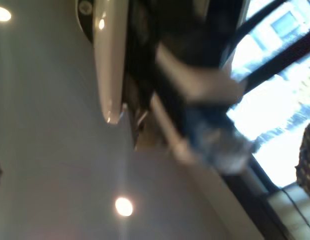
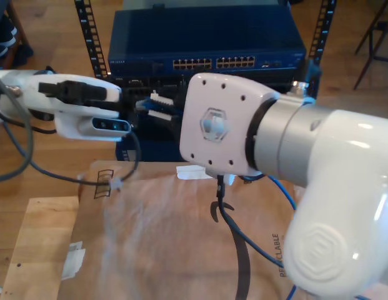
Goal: Grab the cable and plug it in
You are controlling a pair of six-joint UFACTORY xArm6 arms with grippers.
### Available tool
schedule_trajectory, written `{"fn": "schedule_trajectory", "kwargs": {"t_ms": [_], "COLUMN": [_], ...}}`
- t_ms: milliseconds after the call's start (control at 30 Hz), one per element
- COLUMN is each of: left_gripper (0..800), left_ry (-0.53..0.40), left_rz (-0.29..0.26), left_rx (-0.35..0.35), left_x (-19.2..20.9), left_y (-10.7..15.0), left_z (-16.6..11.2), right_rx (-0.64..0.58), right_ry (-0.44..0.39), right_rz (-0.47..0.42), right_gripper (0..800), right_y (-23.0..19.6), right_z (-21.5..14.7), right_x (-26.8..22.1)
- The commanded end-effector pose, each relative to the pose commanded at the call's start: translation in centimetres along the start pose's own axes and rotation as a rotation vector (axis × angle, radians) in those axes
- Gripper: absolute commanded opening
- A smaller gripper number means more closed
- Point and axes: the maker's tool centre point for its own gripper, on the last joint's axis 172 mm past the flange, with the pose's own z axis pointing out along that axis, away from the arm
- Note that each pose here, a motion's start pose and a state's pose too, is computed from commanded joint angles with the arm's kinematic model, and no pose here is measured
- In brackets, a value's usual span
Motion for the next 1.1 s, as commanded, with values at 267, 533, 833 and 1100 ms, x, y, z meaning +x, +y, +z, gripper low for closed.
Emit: {"fn": "schedule_trajectory", "kwargs": {"t_ms": [267,533,833,1100], "left_gripper": [799,799,799,800], "left_ry": [0.338,0.683,0.885,1.011], "left_rz": [-0.036,-0.081,0.000,0.103], "left_rx": [-0.312,-0.421,-0.381,-0.351], "left_x": [7.8,19.7,33.9,45.5], "left_y": [0.7,-4.8,-9.1,-13.0], "left_z": [-6.5,-12.9,-14.7,-14.4], "right_rx": [0.241,0.504,0.567,0.533], "right_ry": [0.245,0.623,0.854,0.880], "right_rz": [-0.017,-0.343,-0.583,-0.619], "right_gripper": [1,1,1,0], "right_y": [-5.2,-5.7,-1.2,0.9], "right_z": [-2.3,-9.1,-12.7,-12.3], "right_x": [11.2,19.7,20.3,20.5]}}
